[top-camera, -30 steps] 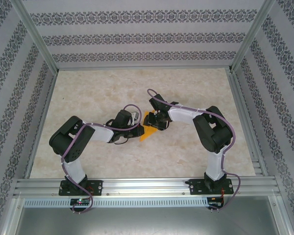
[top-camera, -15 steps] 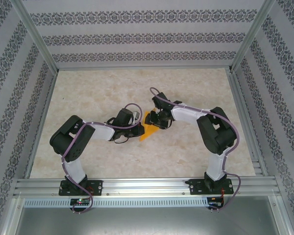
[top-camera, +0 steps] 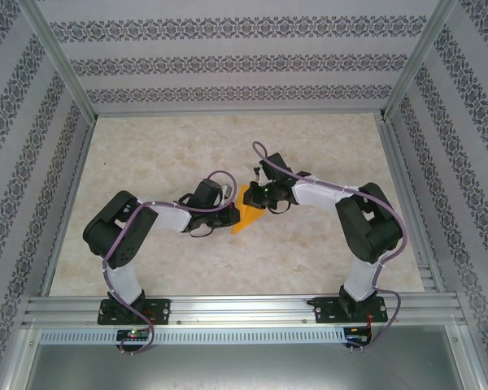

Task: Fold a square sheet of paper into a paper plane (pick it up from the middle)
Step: Fourth fold the wing at the center of the table.

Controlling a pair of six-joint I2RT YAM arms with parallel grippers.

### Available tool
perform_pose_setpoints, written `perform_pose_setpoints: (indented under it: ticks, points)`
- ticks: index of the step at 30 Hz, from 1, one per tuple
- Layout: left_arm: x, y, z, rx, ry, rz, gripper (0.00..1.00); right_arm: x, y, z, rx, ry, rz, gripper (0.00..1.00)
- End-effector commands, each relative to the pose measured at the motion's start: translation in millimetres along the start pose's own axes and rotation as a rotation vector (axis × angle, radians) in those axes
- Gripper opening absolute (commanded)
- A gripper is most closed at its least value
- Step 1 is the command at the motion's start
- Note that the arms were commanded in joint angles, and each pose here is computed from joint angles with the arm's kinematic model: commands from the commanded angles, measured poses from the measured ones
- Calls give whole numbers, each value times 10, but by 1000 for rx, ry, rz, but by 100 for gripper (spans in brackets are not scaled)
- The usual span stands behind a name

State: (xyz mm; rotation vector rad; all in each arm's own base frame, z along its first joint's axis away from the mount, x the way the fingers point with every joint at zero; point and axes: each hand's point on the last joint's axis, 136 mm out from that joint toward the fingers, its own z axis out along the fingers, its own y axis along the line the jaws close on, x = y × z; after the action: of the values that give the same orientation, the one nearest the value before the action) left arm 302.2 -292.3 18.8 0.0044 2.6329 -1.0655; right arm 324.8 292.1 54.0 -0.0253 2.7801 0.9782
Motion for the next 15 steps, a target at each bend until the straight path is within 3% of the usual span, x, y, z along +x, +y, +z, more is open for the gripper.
perform_pose_setpoints:
  ticks: [1,10,15]
  points:
    - [245,403,81,-133,81,-40,0,50,31,146,-29,27,-42,4]
    - [304,445,76,-151,105,-51,0,83,-193,347,16,64,-26,3]
    - [393,521,57,-180,138,-61,0,-74,-390,311,46,32,-6,3]
